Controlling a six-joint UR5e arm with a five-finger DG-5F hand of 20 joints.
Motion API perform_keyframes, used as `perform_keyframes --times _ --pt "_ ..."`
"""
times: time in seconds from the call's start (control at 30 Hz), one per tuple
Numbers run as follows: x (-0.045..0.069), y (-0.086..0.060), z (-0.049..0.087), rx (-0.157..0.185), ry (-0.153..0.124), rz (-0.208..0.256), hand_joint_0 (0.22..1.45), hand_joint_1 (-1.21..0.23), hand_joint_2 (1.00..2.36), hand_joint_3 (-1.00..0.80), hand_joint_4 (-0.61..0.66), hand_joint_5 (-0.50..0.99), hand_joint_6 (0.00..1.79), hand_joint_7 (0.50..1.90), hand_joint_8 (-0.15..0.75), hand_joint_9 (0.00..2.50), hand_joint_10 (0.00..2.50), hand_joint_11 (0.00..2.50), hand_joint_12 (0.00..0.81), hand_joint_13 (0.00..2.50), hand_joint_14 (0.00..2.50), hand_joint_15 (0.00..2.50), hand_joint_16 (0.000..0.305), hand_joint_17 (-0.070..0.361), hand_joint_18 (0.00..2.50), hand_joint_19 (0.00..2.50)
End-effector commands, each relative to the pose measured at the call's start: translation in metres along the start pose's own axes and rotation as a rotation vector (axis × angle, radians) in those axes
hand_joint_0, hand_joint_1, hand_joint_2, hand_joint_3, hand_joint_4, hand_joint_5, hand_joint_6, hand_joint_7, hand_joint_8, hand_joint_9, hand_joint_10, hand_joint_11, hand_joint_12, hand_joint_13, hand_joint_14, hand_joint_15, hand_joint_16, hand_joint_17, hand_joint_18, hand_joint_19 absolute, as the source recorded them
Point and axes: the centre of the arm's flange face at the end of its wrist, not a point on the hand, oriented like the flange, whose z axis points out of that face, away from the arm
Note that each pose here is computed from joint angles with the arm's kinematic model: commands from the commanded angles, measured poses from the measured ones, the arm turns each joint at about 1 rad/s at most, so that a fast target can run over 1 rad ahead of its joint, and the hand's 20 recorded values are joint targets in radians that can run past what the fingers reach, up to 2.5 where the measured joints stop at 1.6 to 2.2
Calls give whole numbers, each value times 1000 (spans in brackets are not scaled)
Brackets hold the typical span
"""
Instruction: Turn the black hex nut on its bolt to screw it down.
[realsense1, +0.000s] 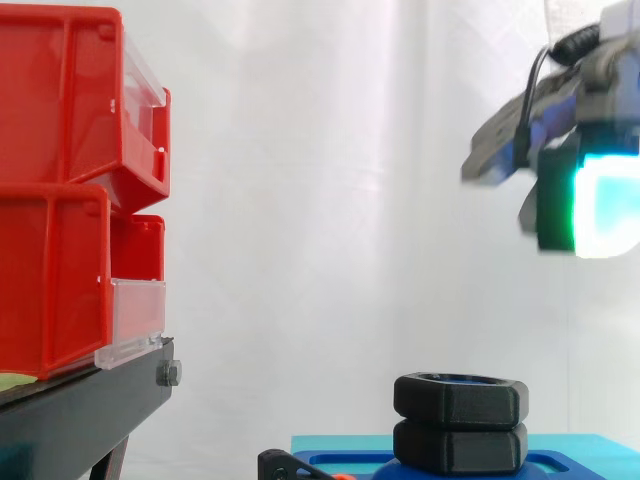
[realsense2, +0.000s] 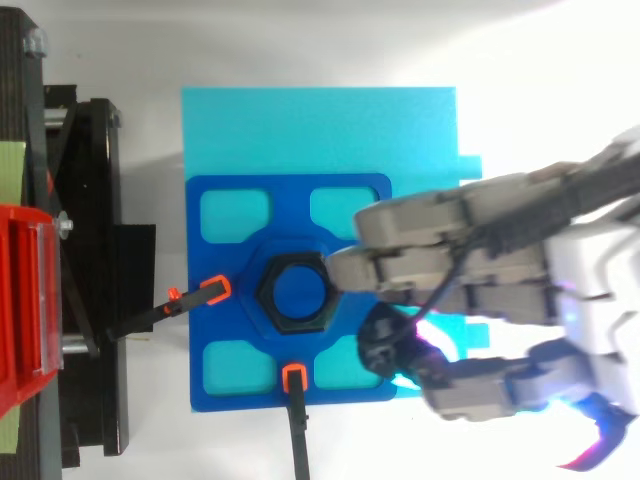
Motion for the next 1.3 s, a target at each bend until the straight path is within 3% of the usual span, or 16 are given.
perform_keyframes --times 0.0,0.1,0.2,0.23,0.27,0.3,0.33,0.4,0.43,0.47,0.53,0.67,0.73,0.9,1.0,1.27 --pt "6 26 -48 60 -66 94 443 -309 1000 -500 254 -137 503 1062 343 859 7 196 343 559 3 90 56 126 489 189" --pt "4 28 -55 77 -66 137 443 -310 1000 -500 262 -137 503 1058 345 871 8 217 343 558 3 80 56 126 489 189" --pt "6 27 -58 94 -49 221 443 -310 1000 -500 260 -137 503 1052 336 873 8 231 342 555 2 83 56 126 486 189" --pt "8 27 -60 106 -36 290 443 -310 1000 -500 261 -138 503 1052 337 877 9 252 342 555 3 86 56 126 485 189" --pt "8 27 -59 112 -38 319 444 -311 1000 -500 264 -139 503 1051 331 885 9 260 340 556 4 93 56 126 483 188" --pt "9 25 -59 137 -43 405 444 -312 1000 -500 265 -139 503 1049 332 905 10 308 342 557 3 90 56 126 483 189" --pt "9 23 -60 151 -46 449 444 -313 1000 -500 268 -140 503 1050 333 910 11 317 342 557 3 97 56 125 482 190" --pt "11 19 -60 201 -61 593 445 -320 1000 -500 271 -140 503 1045 330 920 11 334 343 562 4 92 56 125 481 190" --pt "12 14 -60 244 -81 690 445 -321 1000 -500 271 -140 503 1043 326 921 13 326 342 563 3 92 56 125 481 197" --pt "12 12 -60 262 -94 734 446 -327 1000 -500 270 -139 503 1049 318 916 11 309 341 564 3 76 56 125 483 190" --pt "15 6 -59 322 -140 875 446 -339 1000 -500 247 -135 503 1058 298 890 9 260 336 563 1 49 55 124 487 208" --pt "14 0 -57 385 -211 1041 405 -391 1000 -500 206 -149 503 891 213 736 0 64 319 435 0 0 63 141 364 130" --pt "12 -1 -55 398 -237 1063 400 -392 1000 -500 189 -162 503 834 205 684 0 20 321 411 0 0 63 142 335 94" --pt "10 -6 -56 435 -277 1052 396 -372 1000 -500 71 -229 502 690 202 352 0 0 330 208 0 0 74 167 154 0" --pt "12 -7 -56 451 -276 1050 402 -312 1000 -500 -14 -280 501 636 198 175 0 0 335 92 0 0 77 172 39 0" --pt "12 -7 -56 451 -276 1050 423 -288 1000 -500 -6 -289 501 630 190 167 0 0 343 78 0 0 74 166 20 0"
